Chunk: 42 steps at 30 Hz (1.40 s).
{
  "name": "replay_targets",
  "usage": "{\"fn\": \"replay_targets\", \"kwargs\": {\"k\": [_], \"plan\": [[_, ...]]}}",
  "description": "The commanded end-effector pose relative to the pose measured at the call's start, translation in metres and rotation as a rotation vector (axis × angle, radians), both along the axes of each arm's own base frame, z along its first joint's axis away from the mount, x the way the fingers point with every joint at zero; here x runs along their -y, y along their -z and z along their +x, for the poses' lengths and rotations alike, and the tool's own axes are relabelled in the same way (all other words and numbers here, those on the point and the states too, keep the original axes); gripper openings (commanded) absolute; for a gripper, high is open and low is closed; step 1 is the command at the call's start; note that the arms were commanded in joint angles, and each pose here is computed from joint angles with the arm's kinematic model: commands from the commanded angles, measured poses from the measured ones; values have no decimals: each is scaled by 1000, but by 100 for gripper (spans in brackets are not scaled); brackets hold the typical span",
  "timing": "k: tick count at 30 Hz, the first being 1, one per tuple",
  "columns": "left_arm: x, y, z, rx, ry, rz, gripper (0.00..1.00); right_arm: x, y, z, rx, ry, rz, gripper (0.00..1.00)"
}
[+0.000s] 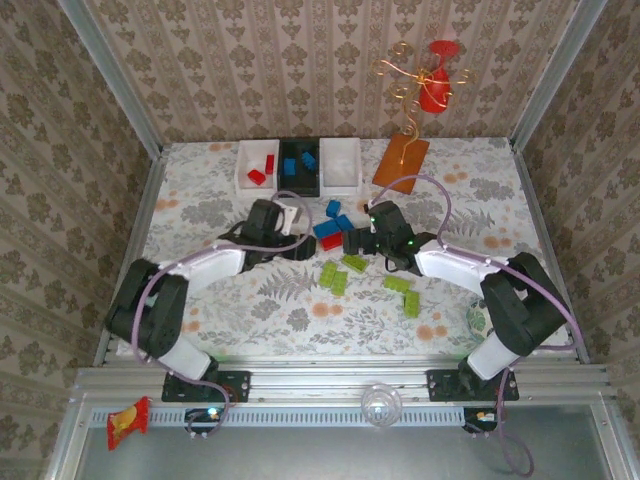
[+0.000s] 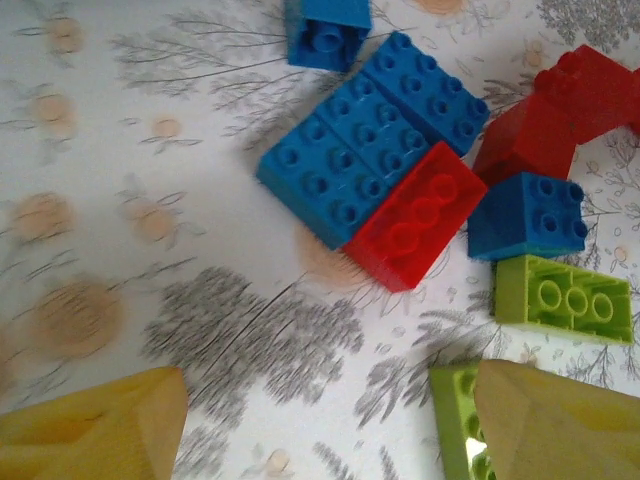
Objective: Sort the legos into containers by color
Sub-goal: Pick up the lego from the top-center of the table.
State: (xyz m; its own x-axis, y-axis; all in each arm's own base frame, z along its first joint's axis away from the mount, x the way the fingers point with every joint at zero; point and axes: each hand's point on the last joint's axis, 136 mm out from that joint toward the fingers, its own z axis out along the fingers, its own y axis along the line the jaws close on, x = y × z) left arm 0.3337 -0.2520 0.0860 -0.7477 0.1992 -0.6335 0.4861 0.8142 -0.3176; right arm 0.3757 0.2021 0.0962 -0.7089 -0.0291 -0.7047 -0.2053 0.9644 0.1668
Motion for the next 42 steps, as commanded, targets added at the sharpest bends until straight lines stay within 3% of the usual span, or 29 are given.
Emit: {"fn": "replay_targets", "kwargs": {"k": [1, 12, 20, 28, 42], "plan": [[26, -12, 28, 83, -3, 13, 77, 16, -10, -5, 26, 54, -31, 99], [65, 16, 104, 129, -35, 124, 71, 31, -24, -40, 137, -3, 17, 100], [81, 32, 141, 141, -39, 175, 58, 30, -25, -44, 139, -18, 26, 100], [84, 42, 153, 94, -39, 177, 45, 29, -19, -47, 121, -21, 41, 100], [75, 51, 149, 66, -35, 235, 43, 28, -18, -48, 117, -16, 54, 100]]}}
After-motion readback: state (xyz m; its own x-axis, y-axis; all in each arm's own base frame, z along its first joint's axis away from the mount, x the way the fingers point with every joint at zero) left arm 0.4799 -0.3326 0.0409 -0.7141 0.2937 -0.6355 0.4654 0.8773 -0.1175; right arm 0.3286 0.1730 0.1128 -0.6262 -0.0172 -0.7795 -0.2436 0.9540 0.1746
